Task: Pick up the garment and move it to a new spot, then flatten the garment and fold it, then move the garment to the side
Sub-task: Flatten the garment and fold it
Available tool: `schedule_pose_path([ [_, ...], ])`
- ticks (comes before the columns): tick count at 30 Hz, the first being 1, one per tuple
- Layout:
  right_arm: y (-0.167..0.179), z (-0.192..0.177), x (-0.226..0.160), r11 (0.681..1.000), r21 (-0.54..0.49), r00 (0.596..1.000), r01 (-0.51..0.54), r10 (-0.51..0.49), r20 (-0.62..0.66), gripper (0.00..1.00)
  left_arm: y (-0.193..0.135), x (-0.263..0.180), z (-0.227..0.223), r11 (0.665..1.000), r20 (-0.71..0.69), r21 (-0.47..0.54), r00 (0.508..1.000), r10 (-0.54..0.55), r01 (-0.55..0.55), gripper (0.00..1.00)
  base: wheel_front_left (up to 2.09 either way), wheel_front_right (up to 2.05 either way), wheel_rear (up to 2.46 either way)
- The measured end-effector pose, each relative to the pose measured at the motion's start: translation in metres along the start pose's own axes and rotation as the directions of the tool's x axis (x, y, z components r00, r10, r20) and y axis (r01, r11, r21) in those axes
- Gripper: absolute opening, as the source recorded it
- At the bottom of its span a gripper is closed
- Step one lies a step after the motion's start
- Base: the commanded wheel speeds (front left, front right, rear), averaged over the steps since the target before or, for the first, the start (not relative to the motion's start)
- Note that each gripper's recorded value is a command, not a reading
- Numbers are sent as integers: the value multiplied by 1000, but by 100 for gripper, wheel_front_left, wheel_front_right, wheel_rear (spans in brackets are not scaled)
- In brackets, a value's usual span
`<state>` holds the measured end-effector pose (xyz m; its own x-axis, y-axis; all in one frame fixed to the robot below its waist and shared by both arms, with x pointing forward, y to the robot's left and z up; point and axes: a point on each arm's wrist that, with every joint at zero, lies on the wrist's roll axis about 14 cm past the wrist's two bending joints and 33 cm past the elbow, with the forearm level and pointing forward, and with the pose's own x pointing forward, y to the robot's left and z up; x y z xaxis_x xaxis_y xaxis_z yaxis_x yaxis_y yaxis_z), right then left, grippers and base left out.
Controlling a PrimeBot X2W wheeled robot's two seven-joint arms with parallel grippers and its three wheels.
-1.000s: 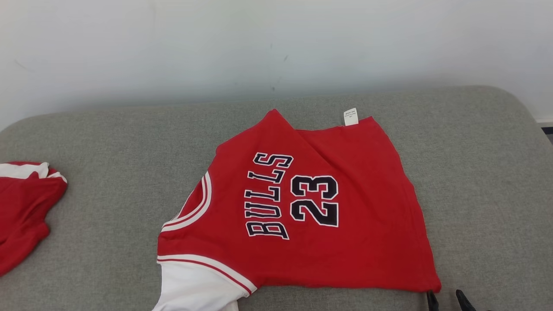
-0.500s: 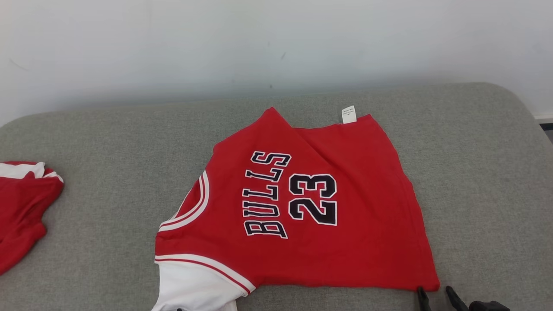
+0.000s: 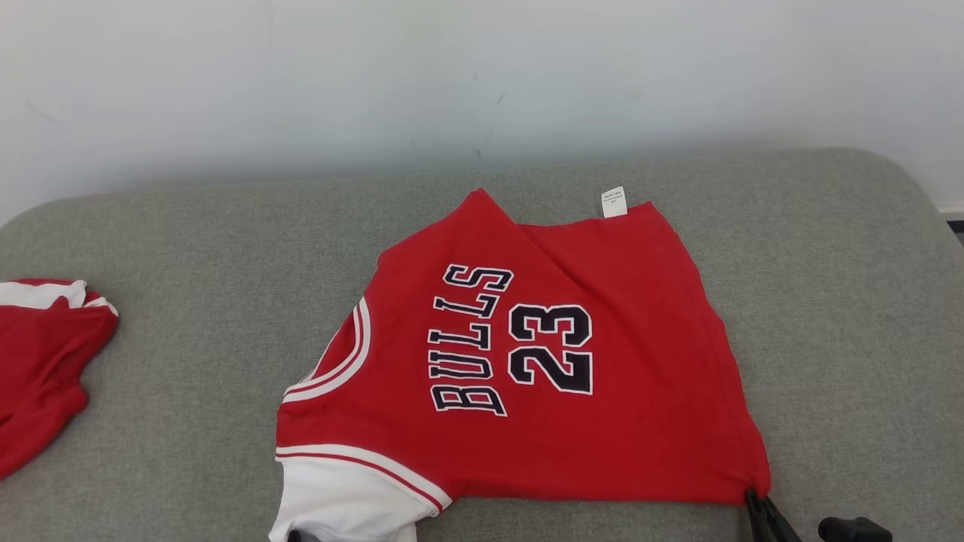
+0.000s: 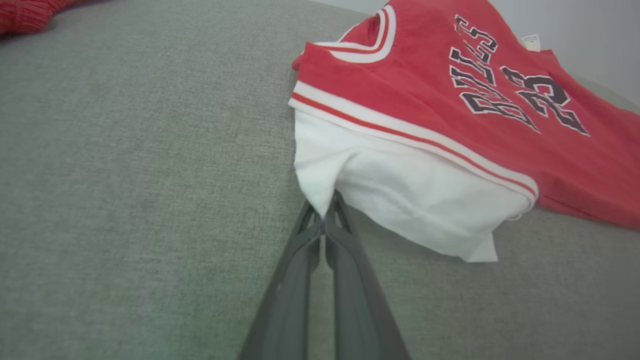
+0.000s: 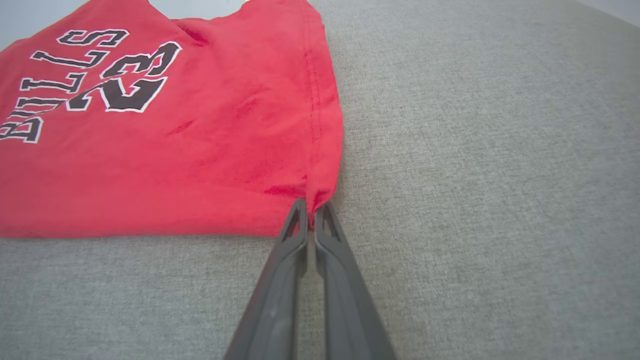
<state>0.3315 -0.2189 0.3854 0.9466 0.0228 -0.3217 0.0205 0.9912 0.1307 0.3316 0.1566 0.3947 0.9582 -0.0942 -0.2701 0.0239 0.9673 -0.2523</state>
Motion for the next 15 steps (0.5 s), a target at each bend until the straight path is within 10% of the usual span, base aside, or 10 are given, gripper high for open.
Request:
schedule_pose_path([
  [15, 30, 114, 41, 987, -110, 955, -120, 145, 258, 0, -42, 45, 114, 981, 296, 126, 938, -178, 146, 0, 0, 0, 0],
])
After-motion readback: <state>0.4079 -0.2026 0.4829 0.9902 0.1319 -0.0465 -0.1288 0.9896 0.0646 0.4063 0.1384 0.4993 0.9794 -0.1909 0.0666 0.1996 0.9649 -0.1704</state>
